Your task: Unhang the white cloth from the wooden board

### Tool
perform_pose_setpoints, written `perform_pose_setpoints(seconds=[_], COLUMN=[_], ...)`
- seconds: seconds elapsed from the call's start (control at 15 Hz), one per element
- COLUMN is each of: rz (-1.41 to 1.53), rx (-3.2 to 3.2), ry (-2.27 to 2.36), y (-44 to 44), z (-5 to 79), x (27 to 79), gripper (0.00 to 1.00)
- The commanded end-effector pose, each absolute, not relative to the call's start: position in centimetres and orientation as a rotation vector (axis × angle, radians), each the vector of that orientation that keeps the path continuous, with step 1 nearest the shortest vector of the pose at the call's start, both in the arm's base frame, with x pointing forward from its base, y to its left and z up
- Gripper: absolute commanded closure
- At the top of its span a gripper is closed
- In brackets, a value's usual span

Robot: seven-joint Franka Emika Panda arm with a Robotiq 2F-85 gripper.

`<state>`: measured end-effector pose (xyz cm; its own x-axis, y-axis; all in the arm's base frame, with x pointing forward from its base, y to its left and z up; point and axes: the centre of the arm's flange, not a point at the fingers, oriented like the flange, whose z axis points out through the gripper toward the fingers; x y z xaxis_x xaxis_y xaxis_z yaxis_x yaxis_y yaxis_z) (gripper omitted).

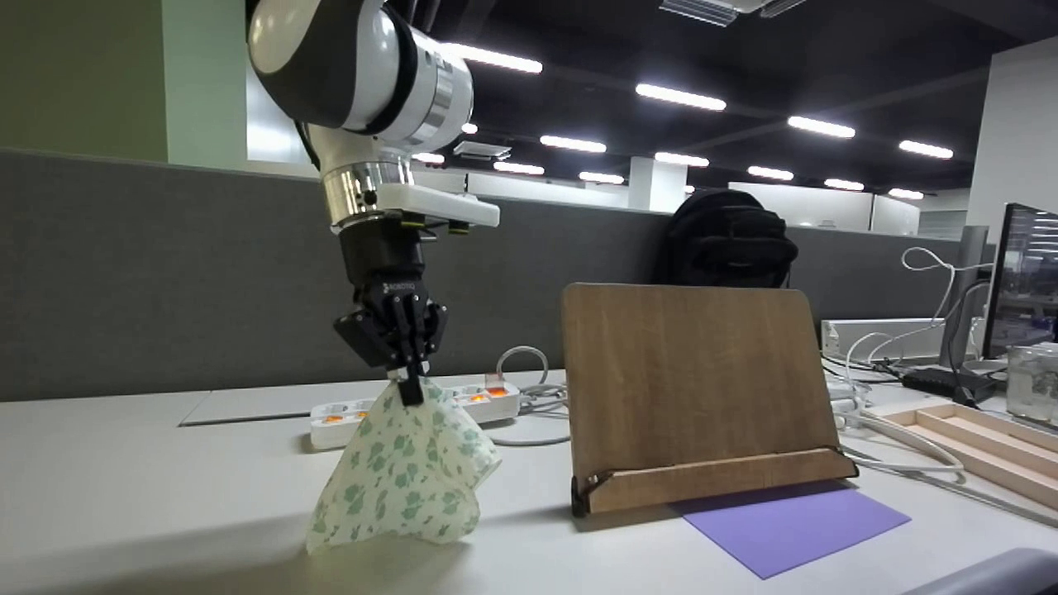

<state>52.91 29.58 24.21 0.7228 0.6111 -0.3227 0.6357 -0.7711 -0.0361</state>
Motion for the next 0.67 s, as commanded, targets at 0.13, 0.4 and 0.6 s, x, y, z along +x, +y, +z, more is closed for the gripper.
perform_pose_setpoints(seconds=[0.13,0.4,0.6], rz=[-0.830,-0.914,-0.837], rx=[2.783,2.801,2.853], ry=[0.965,0.820,0.734], y=[29.4,25.4,22.6], z=[22.8,23.8,25.3], x=[51.5,52.7,54.6], gripper=[0.52,0.24,0.05])
